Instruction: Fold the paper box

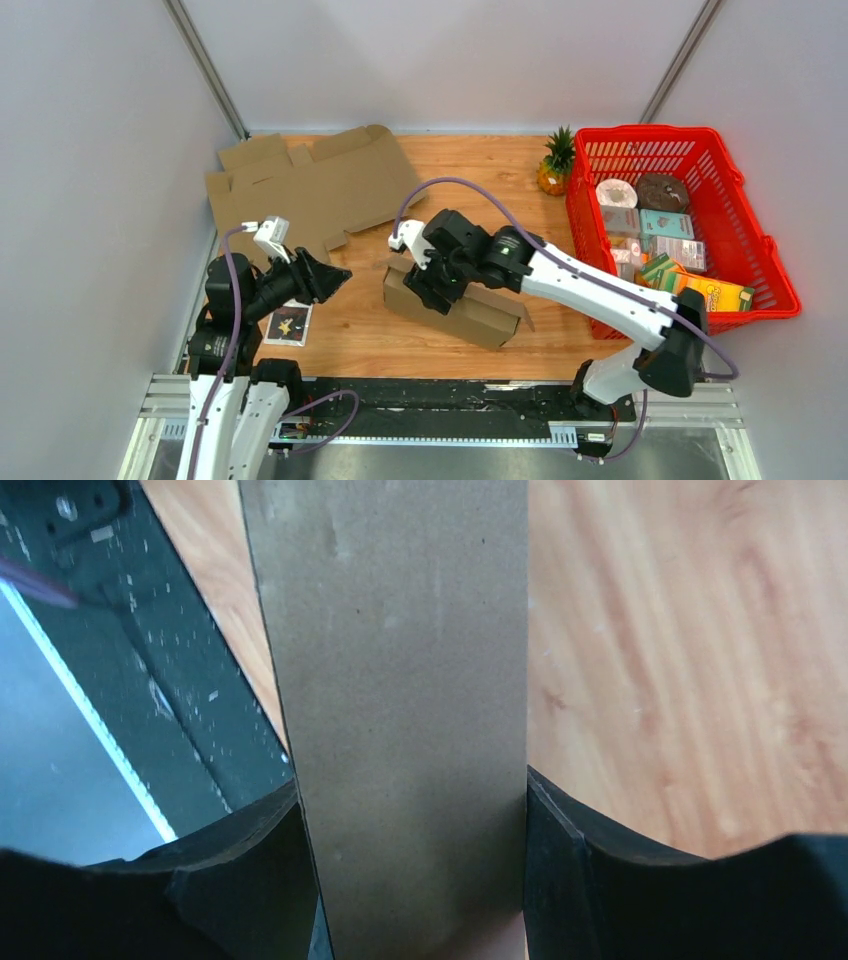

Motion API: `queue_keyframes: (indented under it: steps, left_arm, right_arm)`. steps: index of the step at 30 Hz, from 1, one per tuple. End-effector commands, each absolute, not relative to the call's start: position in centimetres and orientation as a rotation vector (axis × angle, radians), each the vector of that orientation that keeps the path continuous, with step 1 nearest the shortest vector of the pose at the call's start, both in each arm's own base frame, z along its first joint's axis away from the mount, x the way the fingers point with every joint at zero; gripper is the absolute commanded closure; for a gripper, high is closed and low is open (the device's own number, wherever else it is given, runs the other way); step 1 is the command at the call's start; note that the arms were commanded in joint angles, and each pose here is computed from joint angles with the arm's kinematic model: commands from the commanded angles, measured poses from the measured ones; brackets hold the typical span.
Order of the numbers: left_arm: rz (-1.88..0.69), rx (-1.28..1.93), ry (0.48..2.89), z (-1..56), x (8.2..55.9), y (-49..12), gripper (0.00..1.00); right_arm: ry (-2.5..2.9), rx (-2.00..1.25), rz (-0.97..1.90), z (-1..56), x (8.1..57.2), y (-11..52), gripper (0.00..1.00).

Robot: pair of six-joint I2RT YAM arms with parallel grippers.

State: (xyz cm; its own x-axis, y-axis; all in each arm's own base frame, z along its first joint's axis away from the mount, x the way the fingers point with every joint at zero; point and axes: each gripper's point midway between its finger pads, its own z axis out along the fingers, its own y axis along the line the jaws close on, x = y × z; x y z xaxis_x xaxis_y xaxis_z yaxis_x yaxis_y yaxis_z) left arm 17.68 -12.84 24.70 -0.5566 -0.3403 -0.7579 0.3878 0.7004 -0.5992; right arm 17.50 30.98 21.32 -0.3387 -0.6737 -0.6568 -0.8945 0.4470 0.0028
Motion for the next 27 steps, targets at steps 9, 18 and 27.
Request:
queue_keyframes:
  steps: [9,18,27]
  left_arm:
    - [-0.788,0.385,2.034,23.0,17.7,-14.9,0.57]
    - [-0.66,0.591,1.928,23.4,19.3,-16.6,0.43]
    - [-0.625,0.705,1.908,24.4,21.5,-19.0,0.48]
  right_arm:
    - [2.249,-1.482,0.502,17.7,17.6,30.8,0.51]
    - [2.256,-1.468,0.526,17.4,17.7,30.7,0.42]
    - [2.237,-1.478,0.556,17.3,17.5,31.0,0.42]
